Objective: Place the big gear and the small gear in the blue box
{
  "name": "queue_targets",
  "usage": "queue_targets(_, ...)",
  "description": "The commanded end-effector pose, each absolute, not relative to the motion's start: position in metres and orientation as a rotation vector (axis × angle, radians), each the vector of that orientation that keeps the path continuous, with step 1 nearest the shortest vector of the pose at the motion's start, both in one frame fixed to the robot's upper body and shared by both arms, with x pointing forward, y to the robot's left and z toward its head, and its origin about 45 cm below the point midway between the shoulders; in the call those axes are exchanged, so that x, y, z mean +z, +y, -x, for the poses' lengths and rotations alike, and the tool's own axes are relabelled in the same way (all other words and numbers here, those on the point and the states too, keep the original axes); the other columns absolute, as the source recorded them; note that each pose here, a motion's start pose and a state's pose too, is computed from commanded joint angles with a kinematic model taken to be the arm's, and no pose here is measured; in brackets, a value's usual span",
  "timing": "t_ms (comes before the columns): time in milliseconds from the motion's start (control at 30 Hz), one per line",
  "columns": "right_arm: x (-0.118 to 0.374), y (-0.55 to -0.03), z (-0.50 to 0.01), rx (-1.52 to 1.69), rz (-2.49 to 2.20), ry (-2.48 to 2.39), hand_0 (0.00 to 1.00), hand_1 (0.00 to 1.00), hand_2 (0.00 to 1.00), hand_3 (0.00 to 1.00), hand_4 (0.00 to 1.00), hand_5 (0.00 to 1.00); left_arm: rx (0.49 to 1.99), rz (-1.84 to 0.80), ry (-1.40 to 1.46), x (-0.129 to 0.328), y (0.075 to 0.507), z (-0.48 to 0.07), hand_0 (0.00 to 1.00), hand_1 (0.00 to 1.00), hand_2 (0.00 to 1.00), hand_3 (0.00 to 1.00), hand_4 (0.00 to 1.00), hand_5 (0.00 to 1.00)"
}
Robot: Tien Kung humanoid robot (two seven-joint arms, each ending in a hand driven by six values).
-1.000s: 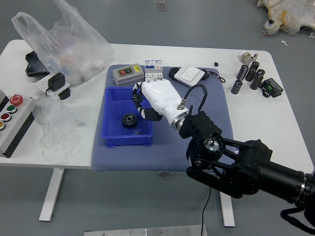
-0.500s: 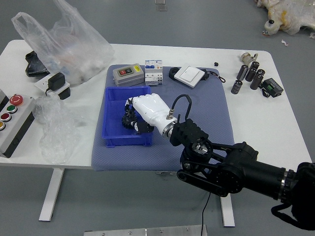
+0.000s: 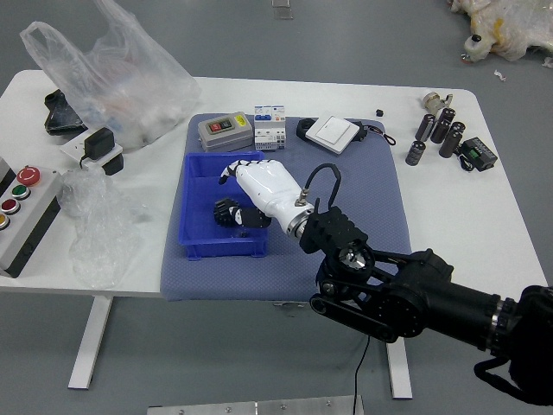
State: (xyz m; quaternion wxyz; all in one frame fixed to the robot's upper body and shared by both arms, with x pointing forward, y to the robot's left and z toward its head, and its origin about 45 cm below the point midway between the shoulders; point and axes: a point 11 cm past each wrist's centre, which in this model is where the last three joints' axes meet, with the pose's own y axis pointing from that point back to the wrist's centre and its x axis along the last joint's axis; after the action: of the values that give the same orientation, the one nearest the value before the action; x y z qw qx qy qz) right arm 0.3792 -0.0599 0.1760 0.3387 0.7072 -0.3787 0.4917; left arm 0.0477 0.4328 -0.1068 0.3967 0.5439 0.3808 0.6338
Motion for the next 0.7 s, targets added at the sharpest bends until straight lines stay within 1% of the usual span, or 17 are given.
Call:
queue_targets(33, 0.176, -0.06, -0.379, 1.279, -1.842, -0.988, 0.693, 0.754, 0.819, 0.857, 0.592, 0.224, 1.606, -1.378, 0.965, -0.107, 0.433, -0.048, 0.642, 0.614, 0.601, 0.649, 0.639, 0.315)
queue_targets(67, 0.176, -0.061, -0.379, 1.278, -1.843, -0.99, 0.695, 0.755, 0.824, 0.883, 0.606, 0.227, 1.605, -1.378, 0.965, -0.107, 0.433, -0.048, 0.641, 0.614, 0.601, 0.65, 0.639, 0.315)
queue_targets(233, 0.18, -0.063, -0.378, 1.282, -1.855, -1.027, 0.695, 0.755, 0.824, 0.883, 0.606, 0.227, 1.606, -1.376, 0.963, -0.107, 0.433, -0.048, 0.641, 0.614, 0.601, 0.65, 0.639, 0.315)
queue_targets(267, 0.183, -0.064, -0.378, 1.283, -1.859, -1.043, 0.68, 0.748, 0.815, 0.872, 0.619, 0.226, 1.607, -1.375, 0.963, -0.107, 0.433, -0.049, 0.642, 0.614, 0.601, 0.65, 0.64, 0.314)
queue_targets(367, 0.196, -0.073, -0.379, 1.276, -1.878, -1.127, 0.68, 0.748, 0.815, 0.872, 0.619, 0.226, 1.607, -1.373, 0.964, -0.107, 0.432, -0.048, 0.642, 0.614, 0.601, 0.65, 0.64, 0.314)
queue_targets(433, 0.204, -0.086, -0.379, 1.258, -1.897, -1.207, 0.68, 0.748, 0.815, 0.872, 0.619, 0.226, 1.607, -1.373, 0.965, -0.107, 0.432, -0.048, 0.642, 0.614, 0.601, 0.65, 0.64, 0.314)
queue_targets(467, 0.208, -0.094, -0.379, 1.242, -1.909, -1.256, 0.658, 0.721, 0.777, 0.848, 0.621, 0.237, 1.608, -1.373, 0.967, -0.107, 0.431, -0.047, 0.642, 0.614, 0.601, 0.649, 0.639, 0.315)
queue_targets(633, 0.226, -0.136, -0.375, 1.158, -1.955, -1.513, 0.658, 0.721, 0.777, 0.848, 0.621, 0.237, 1.61, -1.37, 0.972, -0.108, 0.431, -0.045, 0.642, 0.614, 0.601, 0.649, 0.639, 0.315)
queue_targets(667, 0.228, -0.149, -0.374, 1.133, -1.951, -1.574, 0.59, 0.662, 0.719, 0.756, 0.617, 0.234, 1.612, -1.368, 0.976, -0.108, 0.43, -0.044, 0.642, 0.615, 0.601, 0.65, 0.639, 0.315)
queue_targets(700, 0.228, -0.16, -0.373, 1.11, -1.944, -1.623, 0.59, 0.662, 0.719, 0.756, 0.617, 0.234, 1.612, -1.367, 0.978, -0.109, 0.429, -0.043, 0.642, 0.615, 0.601, 0.65, 0.639, 0.315)
